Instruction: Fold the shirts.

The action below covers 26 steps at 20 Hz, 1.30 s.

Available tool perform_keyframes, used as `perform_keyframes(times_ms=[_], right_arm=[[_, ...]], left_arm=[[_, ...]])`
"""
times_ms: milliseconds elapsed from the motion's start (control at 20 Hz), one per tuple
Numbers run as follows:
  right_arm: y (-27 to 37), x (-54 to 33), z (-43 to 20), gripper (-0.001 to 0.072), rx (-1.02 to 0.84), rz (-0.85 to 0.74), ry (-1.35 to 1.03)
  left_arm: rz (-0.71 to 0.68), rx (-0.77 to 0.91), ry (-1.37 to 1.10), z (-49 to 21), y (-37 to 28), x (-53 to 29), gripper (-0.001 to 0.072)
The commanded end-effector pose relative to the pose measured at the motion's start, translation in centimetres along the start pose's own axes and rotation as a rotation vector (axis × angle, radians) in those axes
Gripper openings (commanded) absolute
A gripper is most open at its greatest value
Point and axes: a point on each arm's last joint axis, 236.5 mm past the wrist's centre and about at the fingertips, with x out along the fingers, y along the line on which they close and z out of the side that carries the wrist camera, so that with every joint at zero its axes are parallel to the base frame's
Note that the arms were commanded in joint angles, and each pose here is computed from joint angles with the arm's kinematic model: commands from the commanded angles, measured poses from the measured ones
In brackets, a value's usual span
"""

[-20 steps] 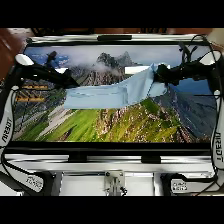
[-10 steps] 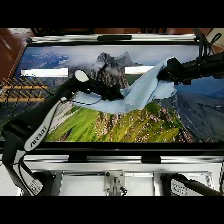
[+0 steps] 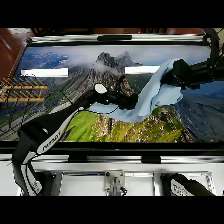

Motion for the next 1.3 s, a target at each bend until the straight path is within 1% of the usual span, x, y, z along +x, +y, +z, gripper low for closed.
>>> perform_keyframes(times_ms=[0, 100, 150, 200, 350, 450, 550, 700, 750, 800, 850, 950, 1050, 1150, 1250], right_arm=[[-0.5, 0.6, -0.3, 0.0051, -0.017, -0.057, 0.011], [0.1, 2.3, -0.2, 0.0051, -0.042, -0.055, 0.029], [0.5, 3.5, 0.1, 0.0051, -0.053, -0.047, 0.031], [0.9, 5.0, 0.5, 0.0051, -0.063, -0.039, 0.035], [2.1, 10.3, 1.0, 0.0051, -0.082, -0.009, 0.064], [2.5, 15.1, 1.0, 0.0051, -0.073, 0.001, 0.092], [2.2, 20.5, 0.4, 0.0051, -0.031, -0.001, 0.132], [1.3, 28.3, -1.8, 0.0052, 0.060, -0.015, 0.194], [1.4, 30.3, -2.4, 0.0079, 0.096, 0.001, 0.207], [2.0, 31.9, -2.7, 0.0404, 0.145, 0.042, 0.213], [2.9, 32.6, -2.6, 0.0667, 0.172, 0.098, 0.211], [3.5, 31.6, -1.5, 0.0667, 0.166, 0.152, 0.191], [1.6, 28.3, 0.1, 0.0667, 0.123, 0.115, 0.171], [-3.2, 23.1, 1.5, 0.0667, 0.068, -0.028, 0.158], [-10.1, 17.5, 1.2, 0.0667, 0.061, -0.255, 0.192]], left_arm=[[0.104, 0.155, 0.036, 0.8, 0.7, -5.5, 0.0023], [0.242, 0.191, -0.001, 2.9, 1.9, -12.5, 0.0023], [0.288, 0.202, -0.044, 4.1, 1.9, -16.1, 0.0023], [0.317, 0.214, -0.108, 5.4, 1.2, -20.1, 0.0024], [0.346, 0.254, -0.347, 7.8, -3.1, -31.9, 0.0025], [0.371, 0.304, -0.492, 7.5, -6.5, -38.5, 0.0025], [0.400, 0.358, -0.591, 5.8, -9.8, -43.3, 0.0025], [0.434, 0.417, -0.658, 2.4, -13.3, -47.0, 0.0025], [0.440, 0.436, -0.660, 1.3, -14.2, -47.4, 0.0026], [0.444, 0.450, -0.657, 0.4, -14.9, -47.5, 0.0026], [0.445, 0.461, -0.652, -0.3, -15.4, -47.5, 0.0026], [0.447, 0.468, -0.643, -0.9, -15.7, -47.4, 0.0026], [0.447, 0.463, -0.643, -0.8, -15.5, -47.4, 0.0026], [0.448, 0.444, -0.637, -0.6, -14.7, -47.1, 0.0026], [0.448, 0.423, -0.623, -0.5, -13.8, -46.8, 0.0026]])
